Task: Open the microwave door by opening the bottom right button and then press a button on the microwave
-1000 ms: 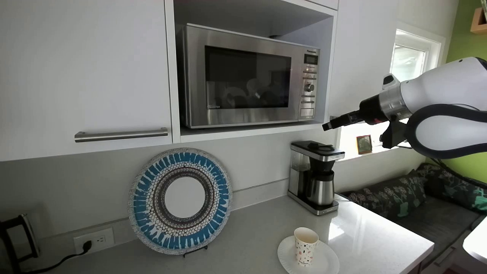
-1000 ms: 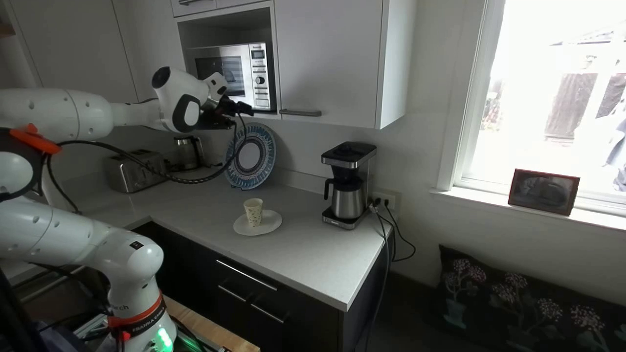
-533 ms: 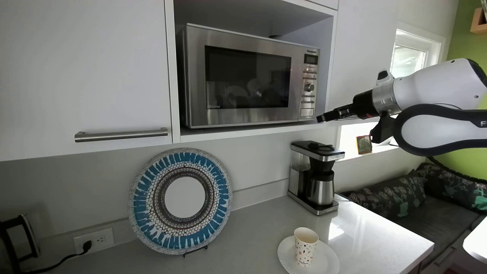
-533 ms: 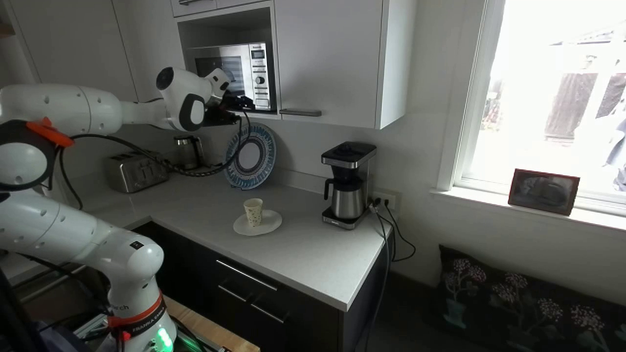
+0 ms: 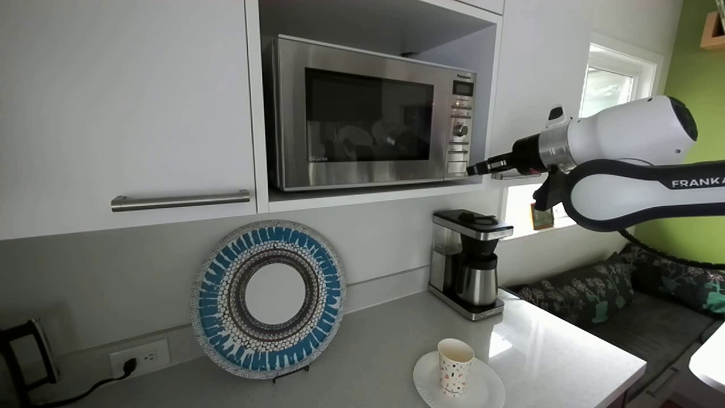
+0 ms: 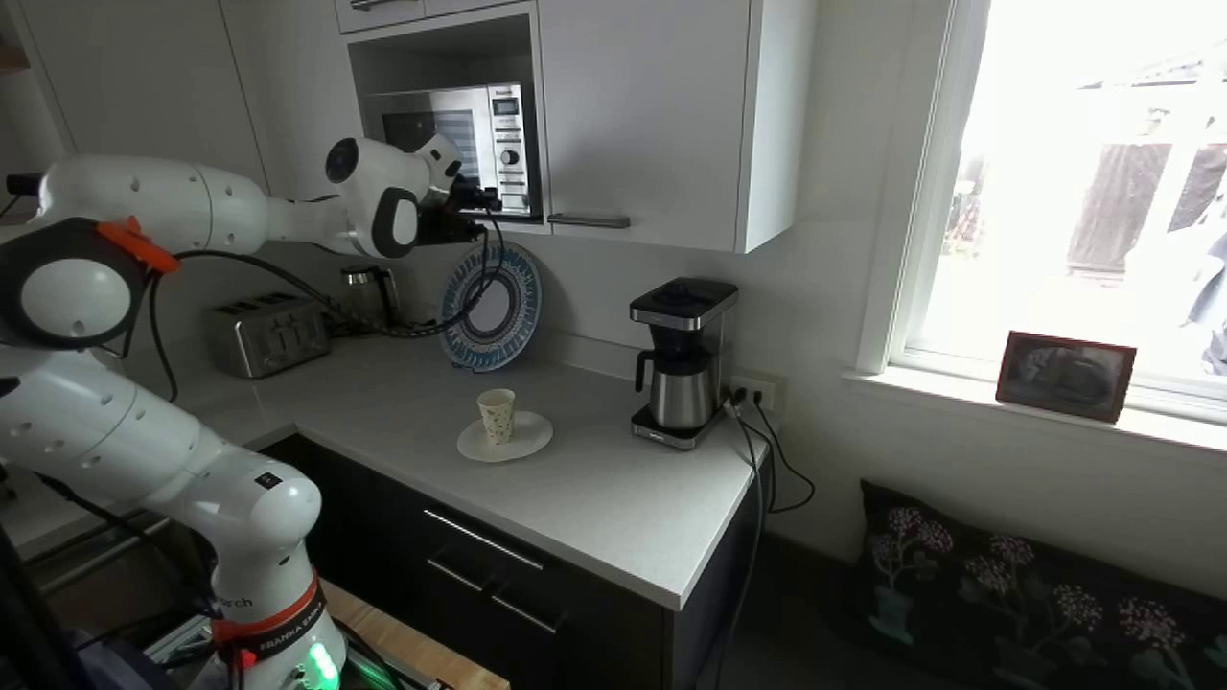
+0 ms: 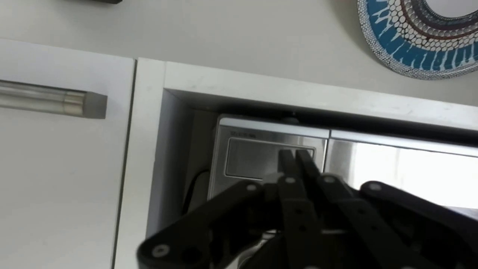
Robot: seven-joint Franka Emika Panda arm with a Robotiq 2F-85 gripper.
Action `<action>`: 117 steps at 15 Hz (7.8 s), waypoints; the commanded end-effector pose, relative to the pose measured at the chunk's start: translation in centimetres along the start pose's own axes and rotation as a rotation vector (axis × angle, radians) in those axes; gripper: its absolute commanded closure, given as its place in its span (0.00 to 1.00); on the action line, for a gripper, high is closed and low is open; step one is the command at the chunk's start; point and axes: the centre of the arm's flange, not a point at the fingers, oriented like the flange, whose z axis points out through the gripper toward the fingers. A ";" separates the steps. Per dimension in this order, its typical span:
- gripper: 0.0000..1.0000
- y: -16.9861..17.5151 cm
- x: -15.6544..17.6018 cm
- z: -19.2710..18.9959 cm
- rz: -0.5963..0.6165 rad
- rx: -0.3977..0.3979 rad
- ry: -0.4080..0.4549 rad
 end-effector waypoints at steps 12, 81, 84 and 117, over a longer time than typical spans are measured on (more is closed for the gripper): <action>1.00 1.0 1.3 3.5 0.069 -0.024 0.012; 0.00 1.0 5.9 -0.9 -0.055 0.069 -0.241; 0.00 1.6 6.7 -1.4 -0.020 0.113 -0.285; 0.00 2.2 11.8 -10.2 -0.121 0.584 -0.570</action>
